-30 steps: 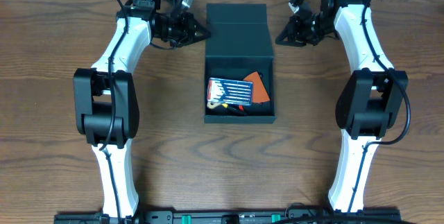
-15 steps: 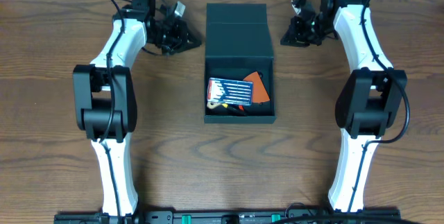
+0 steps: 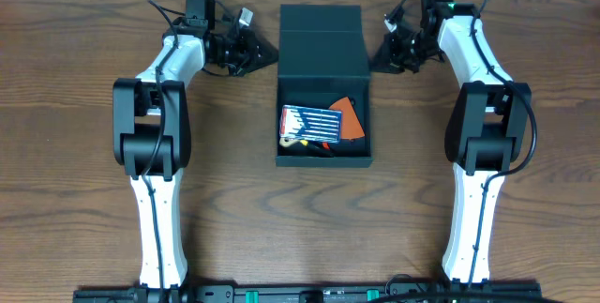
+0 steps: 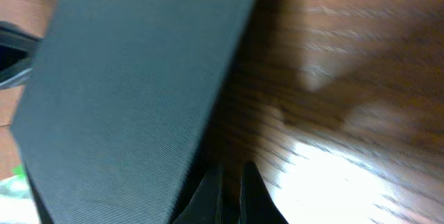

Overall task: Pack container
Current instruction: 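Tip the upright lid over the box with both grippers and release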

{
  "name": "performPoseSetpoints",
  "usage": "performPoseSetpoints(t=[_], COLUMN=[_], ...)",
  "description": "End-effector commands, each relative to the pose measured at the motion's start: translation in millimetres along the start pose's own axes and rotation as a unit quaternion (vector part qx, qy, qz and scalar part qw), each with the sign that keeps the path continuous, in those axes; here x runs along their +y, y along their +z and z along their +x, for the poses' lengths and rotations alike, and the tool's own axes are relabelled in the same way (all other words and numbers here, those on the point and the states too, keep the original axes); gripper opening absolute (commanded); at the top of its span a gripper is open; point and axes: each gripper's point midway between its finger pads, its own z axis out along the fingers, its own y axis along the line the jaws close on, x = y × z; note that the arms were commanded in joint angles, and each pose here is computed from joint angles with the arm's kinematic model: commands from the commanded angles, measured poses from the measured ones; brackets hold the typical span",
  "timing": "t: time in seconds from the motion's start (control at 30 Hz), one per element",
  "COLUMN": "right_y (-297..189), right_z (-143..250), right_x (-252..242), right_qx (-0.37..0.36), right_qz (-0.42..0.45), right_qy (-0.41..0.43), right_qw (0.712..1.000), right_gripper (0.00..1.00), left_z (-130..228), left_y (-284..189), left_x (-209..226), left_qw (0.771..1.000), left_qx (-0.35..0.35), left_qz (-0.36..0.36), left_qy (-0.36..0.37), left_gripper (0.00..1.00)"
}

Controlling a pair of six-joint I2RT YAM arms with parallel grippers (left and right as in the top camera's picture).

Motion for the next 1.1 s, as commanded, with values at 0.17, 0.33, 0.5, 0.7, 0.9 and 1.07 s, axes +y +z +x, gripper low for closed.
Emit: performPoseSetpoints(t=[0.17, 0.33, 0.5, 0.7, 0.9, 1.07], right_y=[2.6, 4.4, 5.1, 3.0, 1.2, -1.1], right_z=[-7.7, -7.2, -7.3, -8.6, -6.6, -1.7], right_x=[29.7, 32.0, 38.5, 49.3, 55.6, 59.5], right_qx=[-0.010, -0.008, -0.009, -0.013, -0.010, -0.004], right_qz=[-0.078, -0.079, -0.093, -0.123, -0.142, -0.151], right_qy=[-0.014, -0.017, -0.024, -0.044, -0.050, -0.059], right_qw=[0.997, 0.997, 0.995, 0.991, 0.989, 0.987], right_gripper=[0.01, 0.01, 0.01, 0.01, 0.01, 0.01], left_z=[1.1, 1.5, 2.2, 3.6, 1.5, -2.0], left_y=[5.2, 5.1, 4.9, 4.2, -0.2, -7.3], left_x=[-8.5, -9.1, -10.4, -14.5, -30.7, -57.4], left_qw=[0.998, 0.998, 0.998, 0.998, 0.997, 0.996], left_qx=[0.016, 0.017, 0.019, 0.024, 0.027, 0.019], left_qz=[0.041, 0.043, 0.047, 0.056, 0.074, 0.081], left_qy=[-0.037, -0.037, -0.037, -0.034, -0.018, 0.019], left_gripper=[0.06, 0.05, 0.05, 0.05, 0.05, 0.06])
